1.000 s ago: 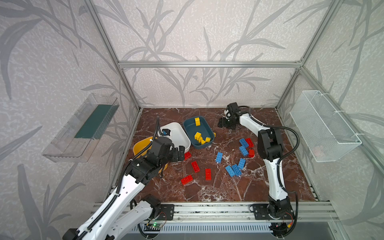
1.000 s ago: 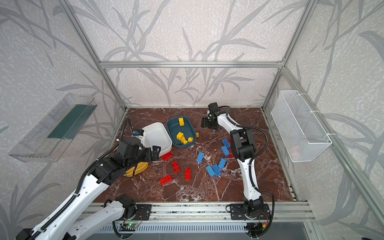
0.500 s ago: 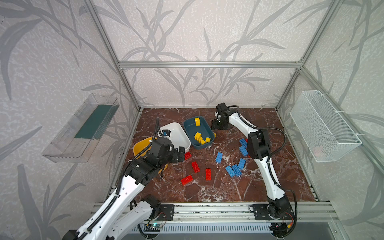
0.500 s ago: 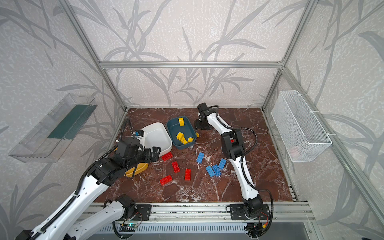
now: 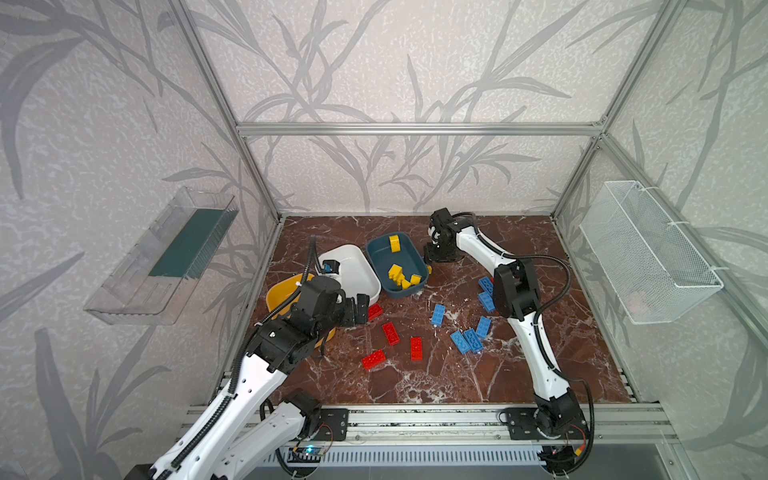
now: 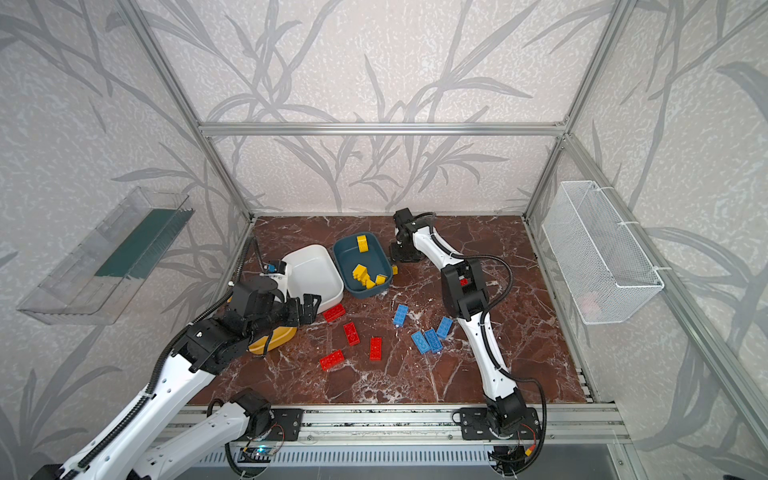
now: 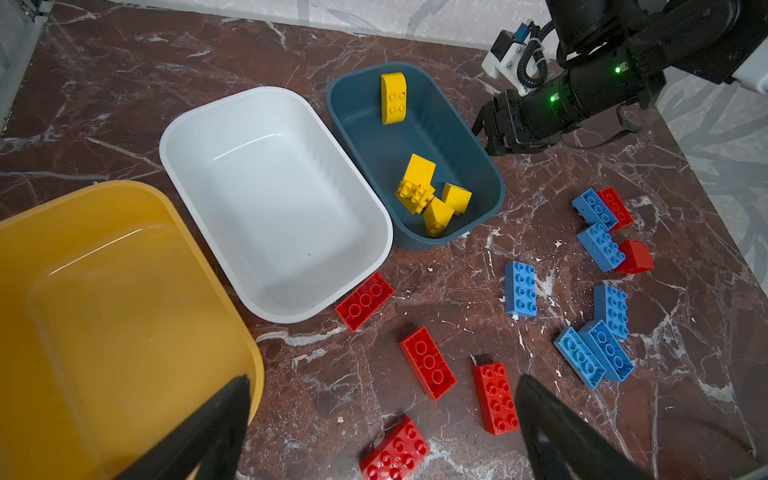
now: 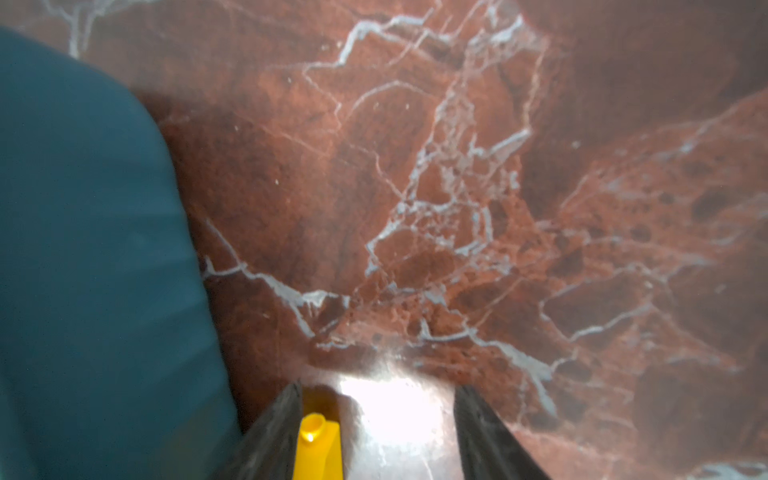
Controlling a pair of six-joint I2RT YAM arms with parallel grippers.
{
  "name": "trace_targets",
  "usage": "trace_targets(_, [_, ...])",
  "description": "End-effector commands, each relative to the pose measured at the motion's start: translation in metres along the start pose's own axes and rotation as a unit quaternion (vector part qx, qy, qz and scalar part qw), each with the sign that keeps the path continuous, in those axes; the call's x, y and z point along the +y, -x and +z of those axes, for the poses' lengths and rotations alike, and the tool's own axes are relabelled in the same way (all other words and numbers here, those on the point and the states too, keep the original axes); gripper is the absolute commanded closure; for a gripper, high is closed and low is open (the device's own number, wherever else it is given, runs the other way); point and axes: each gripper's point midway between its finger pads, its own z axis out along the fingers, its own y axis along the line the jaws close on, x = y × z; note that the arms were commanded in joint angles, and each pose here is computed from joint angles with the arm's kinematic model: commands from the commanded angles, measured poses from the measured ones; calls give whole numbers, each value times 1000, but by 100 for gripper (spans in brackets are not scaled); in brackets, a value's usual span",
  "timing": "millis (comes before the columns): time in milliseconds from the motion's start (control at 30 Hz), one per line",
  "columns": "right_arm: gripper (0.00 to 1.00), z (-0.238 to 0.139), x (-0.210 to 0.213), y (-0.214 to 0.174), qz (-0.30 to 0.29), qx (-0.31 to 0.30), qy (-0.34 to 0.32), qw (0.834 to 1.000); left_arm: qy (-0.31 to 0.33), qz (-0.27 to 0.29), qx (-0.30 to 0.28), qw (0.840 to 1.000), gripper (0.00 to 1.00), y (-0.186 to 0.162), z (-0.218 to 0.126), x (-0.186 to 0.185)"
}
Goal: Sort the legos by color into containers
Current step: 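Grasp the yellow brick beside the teal tub with the right gripper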
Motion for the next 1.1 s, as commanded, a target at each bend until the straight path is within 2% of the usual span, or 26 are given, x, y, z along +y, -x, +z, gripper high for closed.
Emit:
trace_targets(0, [42,-5,-8,-25,-3,34,-21,999,6,11,-6,1000,1,0,-2,4])
trace_targets(500, [48,-35,-22,-87,-11,45,-19,999,4,9,-11,1000,1,1,-5,4])
trace_targets(733, [49,-54,-22,-104,-40,36,-9,999,5,9,-11,1000,1,0,-4,4])
trace_targets(867, [45,-65,-19,-98,-51,7,-4,999,4,9,-12,1000,1,1,-5,4])
trace_targets(967, [38,-64,-7,-96,-42,1,17,999,5,9,-12,1000,1,1,-5,5])
trace_targets(1067, [31,-62,6,-94,-58,-13,12,998,8,10,-12,1000,1,1,-5,6])
